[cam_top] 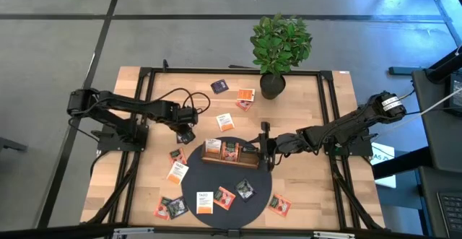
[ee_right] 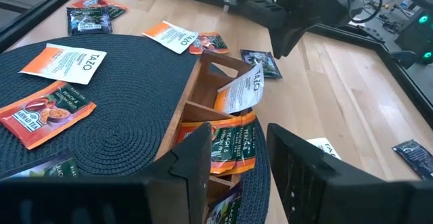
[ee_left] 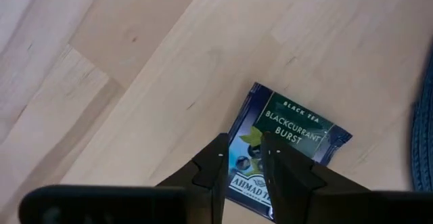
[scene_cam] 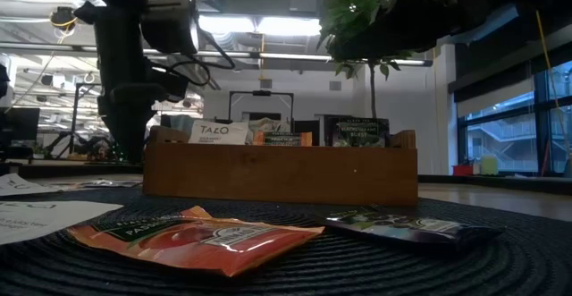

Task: Pick & Place Tea
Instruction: Put the black white tea bag into the right section of the wooden organizer

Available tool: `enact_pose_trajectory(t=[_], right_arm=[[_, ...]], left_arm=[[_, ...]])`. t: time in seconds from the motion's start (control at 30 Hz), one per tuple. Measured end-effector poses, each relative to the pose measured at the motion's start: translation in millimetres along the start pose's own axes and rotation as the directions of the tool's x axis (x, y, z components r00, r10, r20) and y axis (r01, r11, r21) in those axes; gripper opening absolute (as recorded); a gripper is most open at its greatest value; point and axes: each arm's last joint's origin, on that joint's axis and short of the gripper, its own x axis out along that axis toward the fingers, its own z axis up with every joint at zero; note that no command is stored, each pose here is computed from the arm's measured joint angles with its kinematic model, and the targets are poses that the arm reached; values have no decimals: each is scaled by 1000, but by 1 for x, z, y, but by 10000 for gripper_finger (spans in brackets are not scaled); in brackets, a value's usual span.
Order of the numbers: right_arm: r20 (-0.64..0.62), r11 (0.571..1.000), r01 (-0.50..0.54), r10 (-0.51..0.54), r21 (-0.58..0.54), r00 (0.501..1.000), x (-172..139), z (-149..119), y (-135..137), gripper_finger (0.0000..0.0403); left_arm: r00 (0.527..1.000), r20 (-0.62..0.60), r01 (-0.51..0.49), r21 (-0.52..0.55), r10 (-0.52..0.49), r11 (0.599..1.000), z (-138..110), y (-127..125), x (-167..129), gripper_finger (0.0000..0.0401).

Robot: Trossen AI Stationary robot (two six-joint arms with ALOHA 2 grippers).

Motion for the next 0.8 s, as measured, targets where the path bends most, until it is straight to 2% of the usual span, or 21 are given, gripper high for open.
enact_pose_trajectory(t=[0.17, 0.5, 0.63, 0.8], right_arm=[[-1, 1000, 0, 0, 0, 1000, 0, 0, 0, 145], [-2, 1000, 0, 0, -1, 1000, 0, 0, 0, 145], [-3, 1000, 0, 0, -1, 1000, 0, 0, 0, 145], [-3, 1000, 0, 0, -1, 1000, 0, 0, 0, 145]], left_arm=[[1000, -5, 8, -23, -8, 1000, 0, 0, 0, 93], [999, 39, 21, -27, -20, 999, 4, -2, 0, 177], [997, 70, -17, 9, 16, 1000, 5, -1, 0, 184], [998, 70, -3, -69, 8, 998, 8, 2, 0, 178]])
